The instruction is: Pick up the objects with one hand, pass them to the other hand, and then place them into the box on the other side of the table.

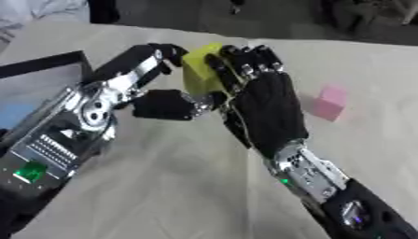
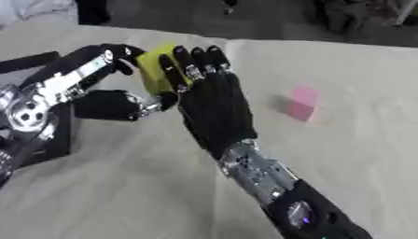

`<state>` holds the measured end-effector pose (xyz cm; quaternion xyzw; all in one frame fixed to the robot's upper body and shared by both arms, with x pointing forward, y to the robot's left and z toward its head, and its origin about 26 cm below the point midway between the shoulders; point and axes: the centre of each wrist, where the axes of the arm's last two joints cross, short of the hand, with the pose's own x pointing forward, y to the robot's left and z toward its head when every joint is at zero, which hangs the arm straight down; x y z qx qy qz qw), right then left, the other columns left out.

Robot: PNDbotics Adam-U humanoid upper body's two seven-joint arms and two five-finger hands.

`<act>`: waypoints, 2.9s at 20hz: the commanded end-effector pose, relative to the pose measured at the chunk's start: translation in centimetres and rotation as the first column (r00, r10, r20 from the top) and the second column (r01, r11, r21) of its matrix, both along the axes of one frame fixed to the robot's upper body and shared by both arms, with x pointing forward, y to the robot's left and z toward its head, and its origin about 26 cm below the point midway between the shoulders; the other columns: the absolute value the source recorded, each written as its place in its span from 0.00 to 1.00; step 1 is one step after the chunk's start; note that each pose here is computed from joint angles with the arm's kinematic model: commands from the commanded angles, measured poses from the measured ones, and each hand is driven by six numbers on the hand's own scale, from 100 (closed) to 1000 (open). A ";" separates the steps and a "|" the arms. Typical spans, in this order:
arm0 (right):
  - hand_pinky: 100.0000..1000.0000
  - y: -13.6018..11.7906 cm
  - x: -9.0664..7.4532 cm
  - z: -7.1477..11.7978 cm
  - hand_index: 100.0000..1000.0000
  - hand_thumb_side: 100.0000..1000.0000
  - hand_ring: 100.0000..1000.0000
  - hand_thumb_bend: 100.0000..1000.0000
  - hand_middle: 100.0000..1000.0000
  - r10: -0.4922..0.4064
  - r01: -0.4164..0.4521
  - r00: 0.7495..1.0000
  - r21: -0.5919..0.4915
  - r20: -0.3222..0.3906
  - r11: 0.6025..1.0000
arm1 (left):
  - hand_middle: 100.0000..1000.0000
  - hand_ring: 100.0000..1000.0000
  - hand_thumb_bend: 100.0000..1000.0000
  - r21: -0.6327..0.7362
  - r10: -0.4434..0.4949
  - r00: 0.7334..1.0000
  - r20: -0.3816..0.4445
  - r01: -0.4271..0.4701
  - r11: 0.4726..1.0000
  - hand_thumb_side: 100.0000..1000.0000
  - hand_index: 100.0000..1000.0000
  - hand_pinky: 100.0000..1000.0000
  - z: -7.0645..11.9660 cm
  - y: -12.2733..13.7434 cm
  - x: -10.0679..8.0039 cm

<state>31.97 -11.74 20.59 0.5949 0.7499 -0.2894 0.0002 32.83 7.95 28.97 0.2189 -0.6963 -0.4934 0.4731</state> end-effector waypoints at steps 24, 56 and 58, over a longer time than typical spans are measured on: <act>0.54 0.7 -0.1 0.3 0.49 0.00 0.51 0.00 0.38 0.094 -0.093 0.995 -0.014 0.015 0.996 | 0.39 0.45 0.00 -0.133 0.015 0.999 -0.043 -0.021 0.991 0.45 0.50 0.67 -0.5 -1.1 1.3; 0.72 -1.1 -0.5 1.5 0.67 0.00 0.70 0.50 0.68 0.110 -0.113 0.994 -0.134 -0.028 0.984 | 0.21 0.32 0.00 -0.286 0.322 0.946 -0.046 -0.321 0.903 0.41 0.31 0.63 -0.9 8.3 6.1; 0.72 -1.6 -0.5 2.0 0.67 0.00 0.70 0.52 0.68 0.102 -0.104 0.995 -0.146 -0.019 0.984 | 0.21 0.34 0.00 -0.290 0.368 0.929 -0.046 -0.365 0.885 0.41 0.31 0.63 -0.9 10.0 6.5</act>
